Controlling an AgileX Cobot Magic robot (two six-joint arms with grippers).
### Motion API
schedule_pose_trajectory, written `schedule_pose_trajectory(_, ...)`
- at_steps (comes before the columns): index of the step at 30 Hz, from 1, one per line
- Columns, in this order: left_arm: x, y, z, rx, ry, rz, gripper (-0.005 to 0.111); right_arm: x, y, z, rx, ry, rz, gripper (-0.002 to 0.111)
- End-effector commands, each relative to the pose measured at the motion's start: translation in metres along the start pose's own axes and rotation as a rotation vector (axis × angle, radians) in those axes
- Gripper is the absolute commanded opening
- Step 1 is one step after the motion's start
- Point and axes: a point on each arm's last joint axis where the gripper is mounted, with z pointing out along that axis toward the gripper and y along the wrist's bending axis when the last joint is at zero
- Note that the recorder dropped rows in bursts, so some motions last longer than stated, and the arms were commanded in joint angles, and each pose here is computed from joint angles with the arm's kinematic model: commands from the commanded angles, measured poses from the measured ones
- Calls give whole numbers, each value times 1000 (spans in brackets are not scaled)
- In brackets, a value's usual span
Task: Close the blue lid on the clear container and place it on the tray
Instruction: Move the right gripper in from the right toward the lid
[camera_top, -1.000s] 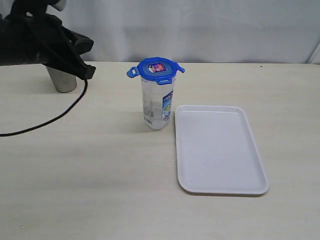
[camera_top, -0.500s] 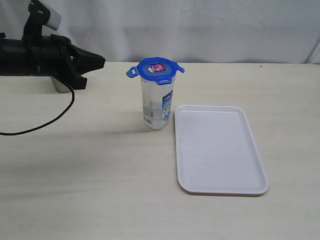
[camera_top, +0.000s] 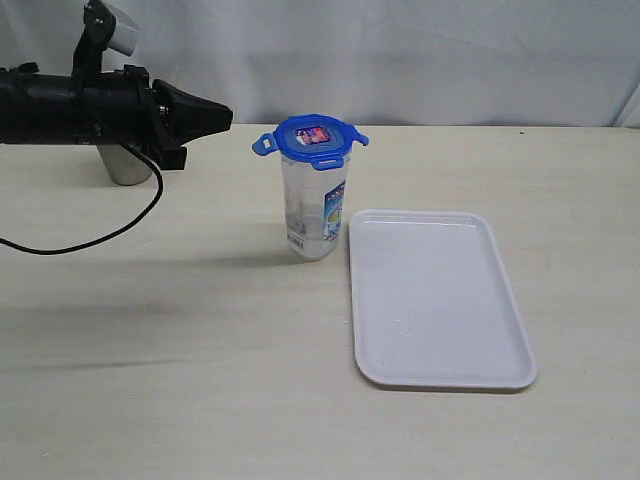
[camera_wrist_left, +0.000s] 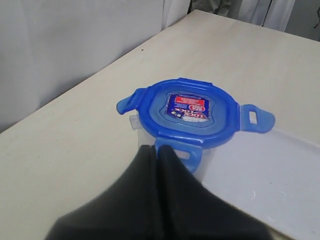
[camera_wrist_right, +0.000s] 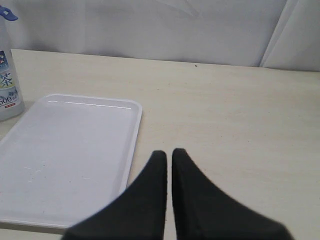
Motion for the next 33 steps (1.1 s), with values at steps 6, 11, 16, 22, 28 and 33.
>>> schedule_pose_trajectory(6,1,-1,2,40,-8,38,0,-29,-1,-5,-22,-330,192,4)
schedule_pose_trajectory(11,13,6,9,32,-3,-7,0,-39,-6,-9,-59,-453,565,4)
schedule_pose_trajectory(16,20,10,15,43,-1,-26,0,-62,-6,-8,-60,-396,493,4)
schedule_pose_trajectory(22,19,10,15,49,-15,-32,0,-94,0,22,-116,-222,445,4)
schedule_pose_trajectory(28,20,12,15,30,-8,-38,0,-106,47,71,-345,-30,226,4)
schedule_pose_trajectory(33,23,13,16,13,7,-41,0,-101,82,106,-427,48,146,4)
